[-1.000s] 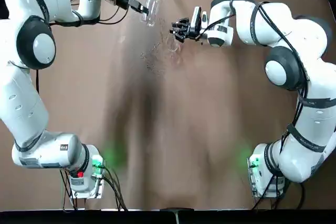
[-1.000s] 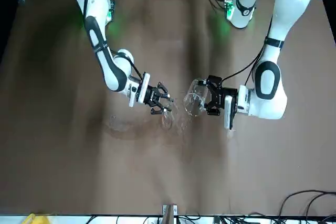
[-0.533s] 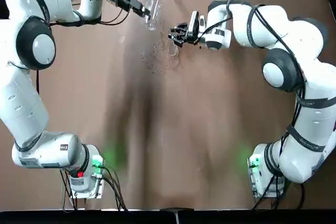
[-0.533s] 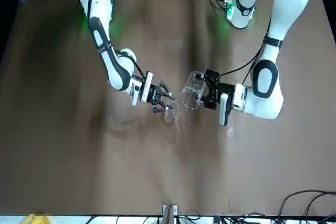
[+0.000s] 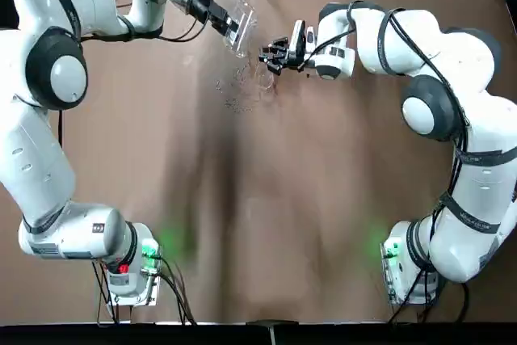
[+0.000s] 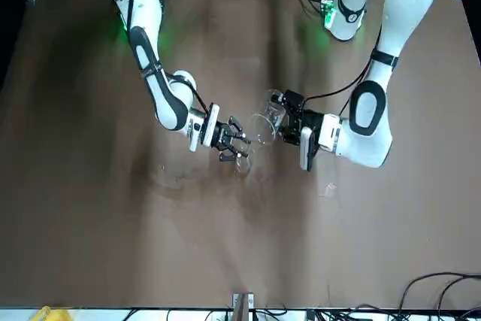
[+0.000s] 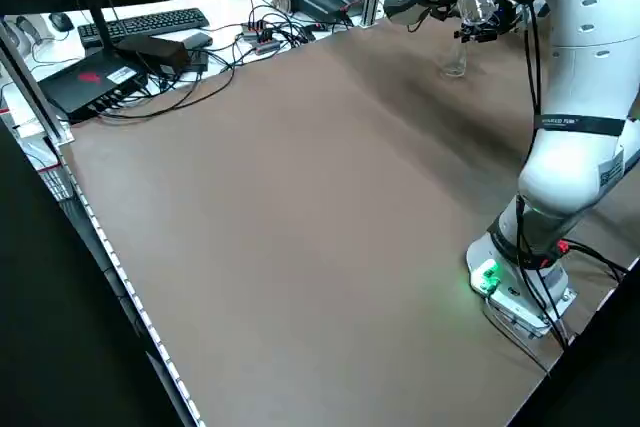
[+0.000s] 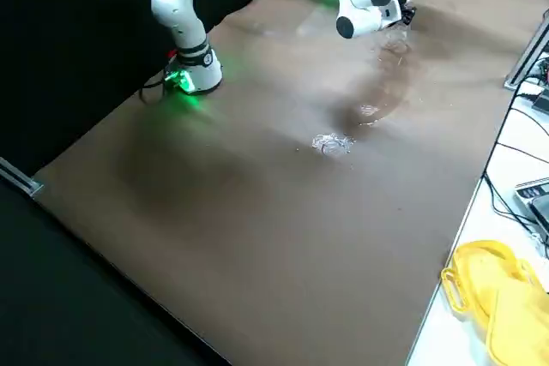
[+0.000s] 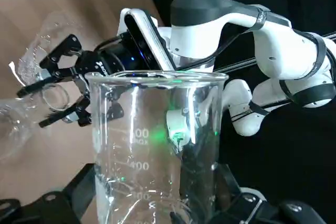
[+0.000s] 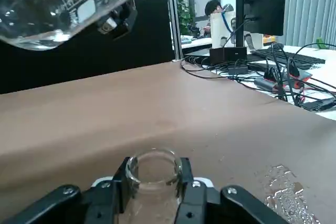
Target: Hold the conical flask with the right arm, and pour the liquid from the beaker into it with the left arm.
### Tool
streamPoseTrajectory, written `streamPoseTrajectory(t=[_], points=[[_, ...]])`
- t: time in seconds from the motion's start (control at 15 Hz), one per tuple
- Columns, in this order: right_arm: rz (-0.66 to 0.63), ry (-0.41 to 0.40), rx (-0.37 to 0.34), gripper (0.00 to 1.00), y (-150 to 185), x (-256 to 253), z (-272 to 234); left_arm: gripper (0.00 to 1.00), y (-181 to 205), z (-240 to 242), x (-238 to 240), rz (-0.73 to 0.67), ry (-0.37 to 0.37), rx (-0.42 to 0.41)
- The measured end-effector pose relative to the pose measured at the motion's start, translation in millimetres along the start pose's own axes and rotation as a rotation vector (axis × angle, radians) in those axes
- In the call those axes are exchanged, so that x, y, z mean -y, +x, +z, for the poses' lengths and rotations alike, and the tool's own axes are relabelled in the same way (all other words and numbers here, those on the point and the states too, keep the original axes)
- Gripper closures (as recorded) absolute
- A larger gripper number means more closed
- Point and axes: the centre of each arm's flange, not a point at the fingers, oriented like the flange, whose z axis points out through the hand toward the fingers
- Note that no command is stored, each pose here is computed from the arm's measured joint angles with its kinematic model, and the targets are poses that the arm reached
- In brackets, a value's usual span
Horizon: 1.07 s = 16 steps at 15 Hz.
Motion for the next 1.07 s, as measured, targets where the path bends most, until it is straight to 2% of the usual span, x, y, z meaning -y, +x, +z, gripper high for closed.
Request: streamPoseTrajectory(t=[0.6, 1.07], points=[[-0.004, -0.004, 0.002, 0.61, -1, 0, 0, 0.04, -5, 34, 3, -0.109, -0.021, 0.049], [-0.006, -0.004, 0.014, 0.61, -9, 0, 0, 0.04, -11, 42, 27, -0.147, -0.014, 0.040]])
